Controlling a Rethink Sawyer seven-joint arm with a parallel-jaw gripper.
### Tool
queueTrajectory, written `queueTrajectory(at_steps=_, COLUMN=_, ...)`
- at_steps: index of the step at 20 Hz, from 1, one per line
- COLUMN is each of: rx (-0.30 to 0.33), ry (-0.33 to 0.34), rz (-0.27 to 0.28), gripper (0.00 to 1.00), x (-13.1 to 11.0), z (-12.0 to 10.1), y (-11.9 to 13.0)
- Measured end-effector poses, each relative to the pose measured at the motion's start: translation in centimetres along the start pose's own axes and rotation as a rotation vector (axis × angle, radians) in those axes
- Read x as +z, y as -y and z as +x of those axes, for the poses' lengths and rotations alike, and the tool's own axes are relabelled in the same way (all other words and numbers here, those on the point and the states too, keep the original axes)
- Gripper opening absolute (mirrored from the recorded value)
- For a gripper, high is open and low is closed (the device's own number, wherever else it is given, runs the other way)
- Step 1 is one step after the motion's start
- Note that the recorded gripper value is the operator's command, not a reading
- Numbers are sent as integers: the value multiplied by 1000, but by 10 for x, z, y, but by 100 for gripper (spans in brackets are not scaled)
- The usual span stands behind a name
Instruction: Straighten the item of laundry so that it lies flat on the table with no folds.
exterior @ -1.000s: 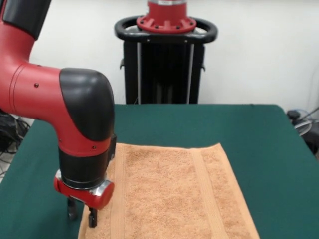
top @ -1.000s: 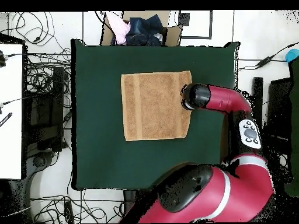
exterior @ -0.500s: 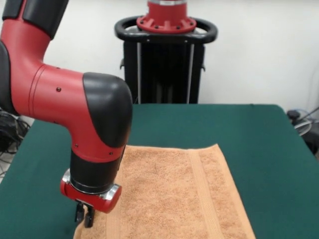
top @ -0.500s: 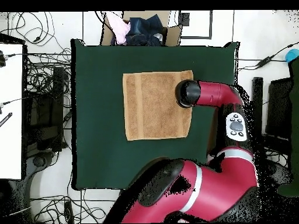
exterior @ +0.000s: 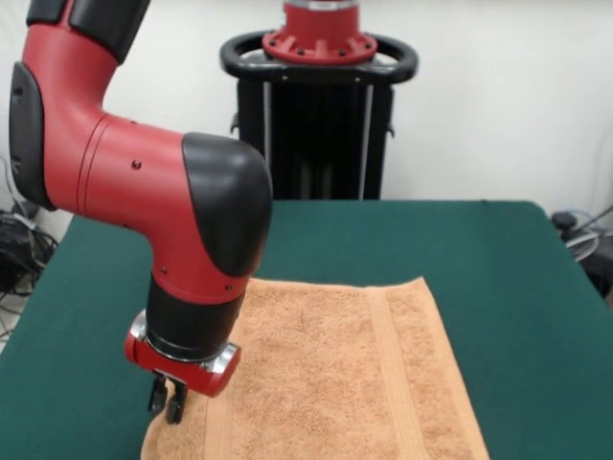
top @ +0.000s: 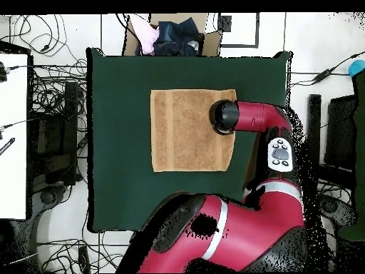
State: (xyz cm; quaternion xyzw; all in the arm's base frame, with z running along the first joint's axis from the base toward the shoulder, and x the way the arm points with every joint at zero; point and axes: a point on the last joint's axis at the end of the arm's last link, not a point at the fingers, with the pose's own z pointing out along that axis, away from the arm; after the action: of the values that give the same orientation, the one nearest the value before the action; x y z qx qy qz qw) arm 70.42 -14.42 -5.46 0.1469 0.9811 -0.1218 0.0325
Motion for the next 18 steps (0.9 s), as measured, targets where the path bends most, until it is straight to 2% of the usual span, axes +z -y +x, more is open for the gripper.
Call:
queueTrajectory(at_steps=9, rx=49, ry=-14, rz=1, gripper=0, x=-36, z=1, y=4)
queueTrajectory(at_steps=13, rx=59, ry=-70, rz=-13, gripper=0, x=-54, z=14, y=-17)
queueTrajectory(at_steps=18, rx=62, ry=-113, rz=-27, gripper=0, x=-65, z=22, y=-34)
